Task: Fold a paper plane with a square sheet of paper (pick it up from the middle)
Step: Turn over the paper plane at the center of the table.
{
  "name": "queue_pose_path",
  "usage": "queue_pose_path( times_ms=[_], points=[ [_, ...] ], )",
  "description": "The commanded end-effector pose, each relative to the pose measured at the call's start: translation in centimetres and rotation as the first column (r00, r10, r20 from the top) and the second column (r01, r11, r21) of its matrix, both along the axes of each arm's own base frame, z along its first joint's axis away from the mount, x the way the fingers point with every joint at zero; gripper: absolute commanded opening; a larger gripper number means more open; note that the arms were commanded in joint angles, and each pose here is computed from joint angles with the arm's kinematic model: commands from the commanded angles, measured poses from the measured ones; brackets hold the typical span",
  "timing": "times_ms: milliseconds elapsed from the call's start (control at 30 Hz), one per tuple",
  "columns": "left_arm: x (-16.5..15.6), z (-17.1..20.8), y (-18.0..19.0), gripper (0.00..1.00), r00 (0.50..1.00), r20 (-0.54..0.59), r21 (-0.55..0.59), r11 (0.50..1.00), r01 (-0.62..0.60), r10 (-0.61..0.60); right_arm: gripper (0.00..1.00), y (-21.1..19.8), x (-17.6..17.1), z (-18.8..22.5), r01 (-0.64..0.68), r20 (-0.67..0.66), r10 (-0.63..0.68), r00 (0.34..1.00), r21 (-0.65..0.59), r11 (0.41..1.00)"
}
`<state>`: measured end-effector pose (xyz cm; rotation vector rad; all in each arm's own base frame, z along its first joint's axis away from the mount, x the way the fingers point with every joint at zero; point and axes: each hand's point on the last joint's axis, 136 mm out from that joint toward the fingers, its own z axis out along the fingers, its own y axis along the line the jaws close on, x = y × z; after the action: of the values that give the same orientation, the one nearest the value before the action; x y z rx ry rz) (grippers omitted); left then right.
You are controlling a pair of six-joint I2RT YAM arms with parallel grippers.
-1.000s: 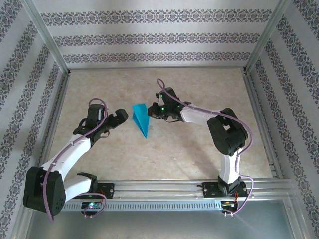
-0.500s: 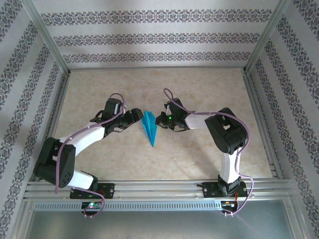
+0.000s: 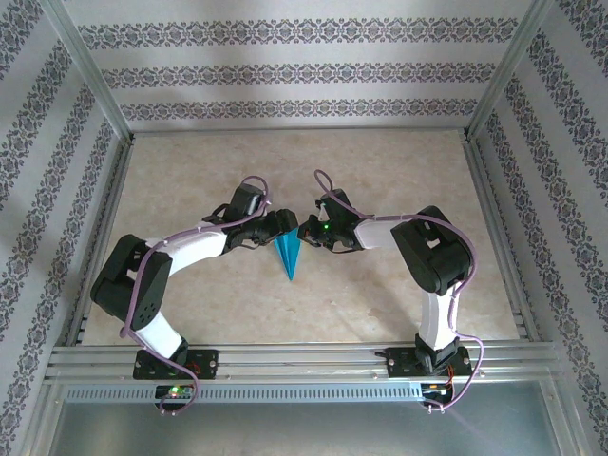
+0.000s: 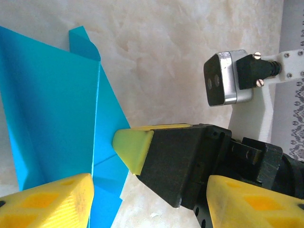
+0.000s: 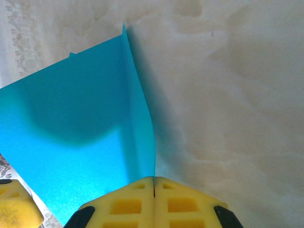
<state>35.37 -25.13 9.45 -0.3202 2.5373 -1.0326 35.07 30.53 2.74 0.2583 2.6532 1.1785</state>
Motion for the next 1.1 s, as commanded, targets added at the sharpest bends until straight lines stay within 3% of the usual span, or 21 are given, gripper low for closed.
queue_pose_path(
  times_ms=[0,600,767,1067],
  points=[
    [-0.5,-1.6,0.9,0.64,0.998,-0.048,0.094,0.995,-0.022,0.027,0.0,-0.5,0.3,0.7,0.026,0.014,-0.026,1.0,0.01,1.0],
    [-3.0,-5.4,2.2,0.69,0.989,-0.148,0.164,0.986,-0.003,0.028,0.0,-1.1,0.2,0.1,0.05,-0.012,-0.05,0.999,0.004,0.999],
    [-3.3,-4.8,0.7,0.64,0.99,-0.138,0.113,0.992,0.057,-0.041,0.0,-1.0,0.2,0.1,0.049,-0.015,-0.049,0.999,0.009,0.999],
    [-4.7,-5.3,0.2,0.58,0.981,-0.179,0.155,0.982,0.105,-0.077,0.0,-1.0,0.3,0.1,0.052,-0.018,-0.052,0.999,0.008,0.999]
  ],
)
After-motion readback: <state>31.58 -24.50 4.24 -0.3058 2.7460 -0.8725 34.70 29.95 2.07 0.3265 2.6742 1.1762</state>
